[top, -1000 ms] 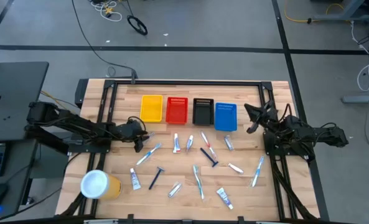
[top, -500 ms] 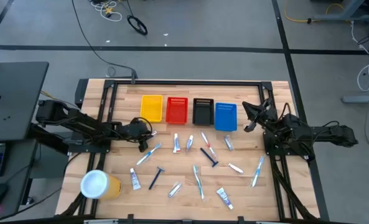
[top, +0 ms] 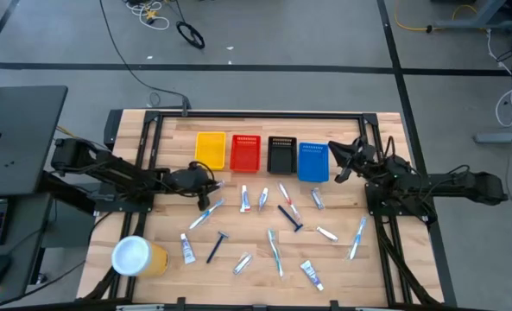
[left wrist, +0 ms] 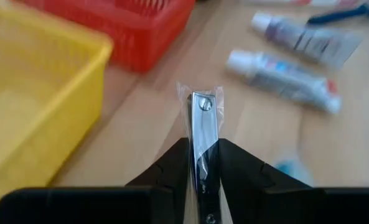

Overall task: Pick & Place Travel size toiletries
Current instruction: Put the silver nail cutter into the yellow bin

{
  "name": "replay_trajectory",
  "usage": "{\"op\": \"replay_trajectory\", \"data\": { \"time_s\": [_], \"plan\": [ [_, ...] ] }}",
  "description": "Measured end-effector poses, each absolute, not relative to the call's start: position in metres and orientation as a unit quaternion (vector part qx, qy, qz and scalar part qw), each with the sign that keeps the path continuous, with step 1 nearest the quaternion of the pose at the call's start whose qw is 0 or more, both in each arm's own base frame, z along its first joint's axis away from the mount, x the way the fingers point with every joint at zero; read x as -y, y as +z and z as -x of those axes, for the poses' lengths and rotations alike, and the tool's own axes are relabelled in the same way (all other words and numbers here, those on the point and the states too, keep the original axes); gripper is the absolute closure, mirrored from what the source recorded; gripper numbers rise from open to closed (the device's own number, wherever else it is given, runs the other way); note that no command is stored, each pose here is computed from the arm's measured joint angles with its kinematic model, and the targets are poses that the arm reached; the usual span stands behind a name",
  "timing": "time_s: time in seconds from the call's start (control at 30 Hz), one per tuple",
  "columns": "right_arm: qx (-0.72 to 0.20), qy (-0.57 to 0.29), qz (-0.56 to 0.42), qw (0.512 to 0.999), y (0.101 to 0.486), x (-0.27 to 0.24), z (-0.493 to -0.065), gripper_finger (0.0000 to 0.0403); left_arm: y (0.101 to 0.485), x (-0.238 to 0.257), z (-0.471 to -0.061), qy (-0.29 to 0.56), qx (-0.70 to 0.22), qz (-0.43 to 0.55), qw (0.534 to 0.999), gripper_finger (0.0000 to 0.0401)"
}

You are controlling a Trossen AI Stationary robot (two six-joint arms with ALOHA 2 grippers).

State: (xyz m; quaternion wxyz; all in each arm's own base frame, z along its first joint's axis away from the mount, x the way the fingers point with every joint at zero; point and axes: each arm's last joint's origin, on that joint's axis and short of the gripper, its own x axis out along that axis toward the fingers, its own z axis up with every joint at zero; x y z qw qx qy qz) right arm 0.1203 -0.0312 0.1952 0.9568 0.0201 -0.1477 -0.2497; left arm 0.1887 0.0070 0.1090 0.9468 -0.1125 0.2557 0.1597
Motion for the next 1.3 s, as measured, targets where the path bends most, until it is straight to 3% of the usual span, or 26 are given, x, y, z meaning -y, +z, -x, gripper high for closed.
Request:
{"op": "replay_trajectory", "data": {
  "time_s": [0.27,0.57,0.7,0.97,1.3],
  "plan": [
    [0.147,-0.250,-0.021,0.957,0.194,0.032,-0.124,0.0358,0.143,-0.014,-0.220,0.209,-0.212,0.055,0.953,0.0330],
    [0.139,-0.248,-0.020,0.959,0.192,0.032,-0.125,0.0358,0.187,-0.058,-0.243,0.306,-0.322,0.045,0.895,0.0312],
    [0.139,-0.203,-0.013,0.969,0.193,0.030,-0.126,0.0358,0.200,-0.079,-0.241,0.341,-0.350,0.063,0.870,0.0321],
    [0.092,-0.188,-0.024,0.978,0.198,0.030,-0.136,0.0358,0.188,-0.102,-0.222,0.364,-0.400,0.099,0.835,0.0315],
    [-0.010,-0.176,-0.034,0.984,0.218,0.037,-0.182,0.0358,0.172,-0.114,-0.206,0.387,-0.420,0.102,0.815,0.0309]
  ]
}}
